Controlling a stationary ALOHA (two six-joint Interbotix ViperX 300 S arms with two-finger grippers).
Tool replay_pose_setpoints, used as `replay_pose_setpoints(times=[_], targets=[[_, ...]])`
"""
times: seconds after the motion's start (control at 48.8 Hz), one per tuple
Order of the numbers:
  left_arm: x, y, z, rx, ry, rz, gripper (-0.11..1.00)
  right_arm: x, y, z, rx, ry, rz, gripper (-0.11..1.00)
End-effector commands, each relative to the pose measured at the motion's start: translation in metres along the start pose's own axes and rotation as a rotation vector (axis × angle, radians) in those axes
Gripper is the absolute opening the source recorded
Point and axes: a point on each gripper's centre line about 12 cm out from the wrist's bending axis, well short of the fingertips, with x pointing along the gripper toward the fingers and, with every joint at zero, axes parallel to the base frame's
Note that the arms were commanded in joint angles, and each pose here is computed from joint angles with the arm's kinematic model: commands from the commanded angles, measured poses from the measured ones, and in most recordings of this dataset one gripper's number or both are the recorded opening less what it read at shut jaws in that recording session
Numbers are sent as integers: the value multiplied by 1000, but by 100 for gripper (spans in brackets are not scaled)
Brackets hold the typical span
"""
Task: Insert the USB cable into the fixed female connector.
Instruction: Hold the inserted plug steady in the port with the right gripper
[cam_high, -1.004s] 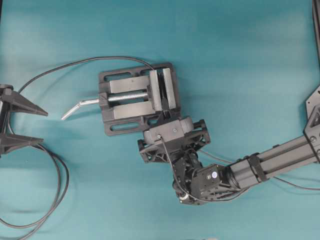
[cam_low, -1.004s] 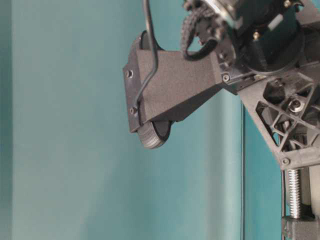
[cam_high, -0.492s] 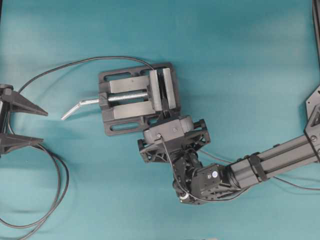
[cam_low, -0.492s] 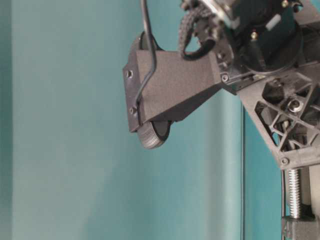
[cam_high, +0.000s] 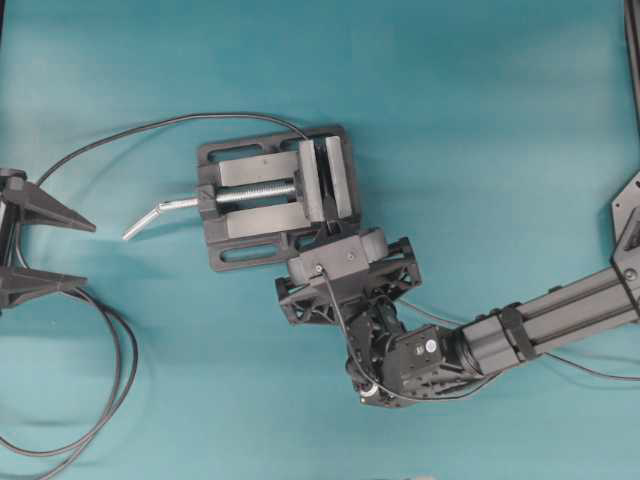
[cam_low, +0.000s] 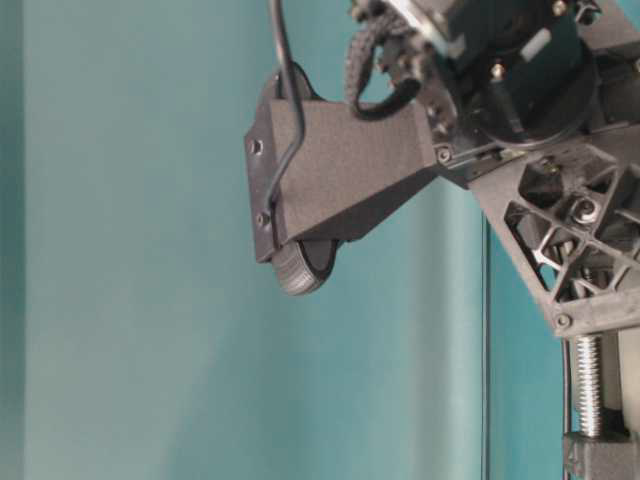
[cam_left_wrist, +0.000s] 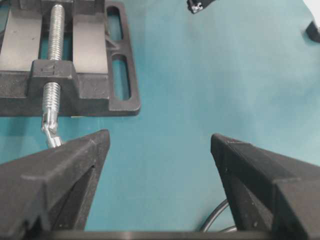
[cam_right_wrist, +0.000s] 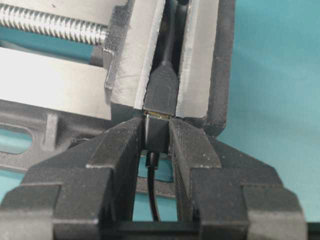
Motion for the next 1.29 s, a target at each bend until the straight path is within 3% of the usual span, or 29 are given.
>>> replay_pose_setpoints(times=[0.0,0.778,0.942,1.27], targets=[[1,-1,5,-4,-11,-1,94,36,-12,27,58,2,-87,21],[1,-1,4,-4,-11,-1,94,11,-9,14,42,23,-70,21],[1,-1,5,-5,-11,-2,94,9,-3,10,2,51,-18,21],[1,-1,5,-4,-11,-1,94,-3,0,4,-20,51,13,21]])
